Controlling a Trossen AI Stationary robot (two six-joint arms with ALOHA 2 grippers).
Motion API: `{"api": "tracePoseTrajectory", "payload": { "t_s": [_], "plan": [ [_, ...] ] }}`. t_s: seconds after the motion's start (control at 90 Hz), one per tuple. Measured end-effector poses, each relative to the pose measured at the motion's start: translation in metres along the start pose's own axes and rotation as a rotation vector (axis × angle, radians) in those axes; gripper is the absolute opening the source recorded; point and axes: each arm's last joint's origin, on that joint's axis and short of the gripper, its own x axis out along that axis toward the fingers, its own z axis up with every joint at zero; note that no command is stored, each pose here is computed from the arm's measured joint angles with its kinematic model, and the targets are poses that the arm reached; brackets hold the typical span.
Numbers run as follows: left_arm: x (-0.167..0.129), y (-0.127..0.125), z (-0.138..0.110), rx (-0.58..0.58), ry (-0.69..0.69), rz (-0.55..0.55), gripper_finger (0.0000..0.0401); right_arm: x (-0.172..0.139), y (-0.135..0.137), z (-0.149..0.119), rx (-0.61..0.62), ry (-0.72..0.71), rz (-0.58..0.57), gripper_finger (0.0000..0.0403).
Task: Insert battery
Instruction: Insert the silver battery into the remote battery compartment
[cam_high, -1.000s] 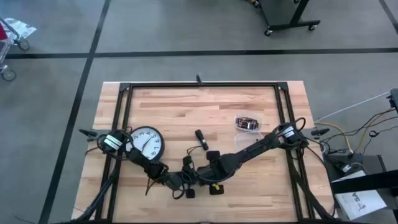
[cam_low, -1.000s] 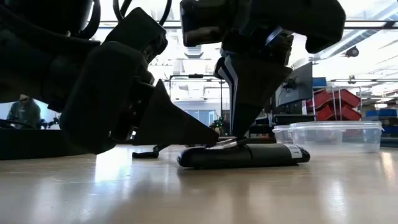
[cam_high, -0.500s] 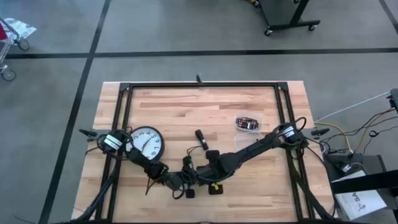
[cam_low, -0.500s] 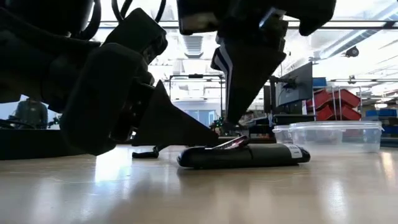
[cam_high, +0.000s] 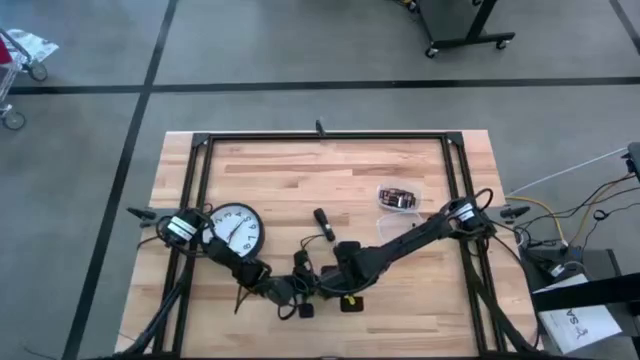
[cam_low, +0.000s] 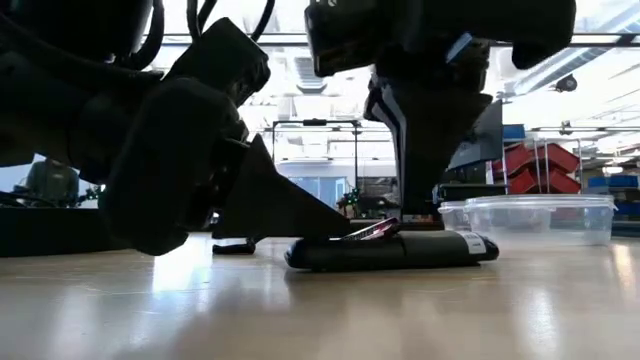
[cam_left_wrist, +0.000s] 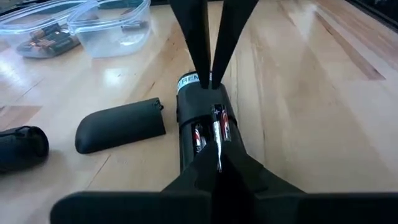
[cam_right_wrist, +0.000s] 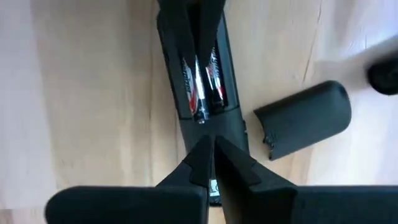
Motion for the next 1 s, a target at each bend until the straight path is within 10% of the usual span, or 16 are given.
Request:
{"api": "tracePoseTrajectory", "payload": {
  "t_s": [1.0],
  "plan": [
    [0.000, 0.001, -0.001, 0.006, 0.011, 0.006, 0.0000, 0.025, 0.009, 0.004, -0.002, -0.055, 0.023, 0.0000]
  ]
}}
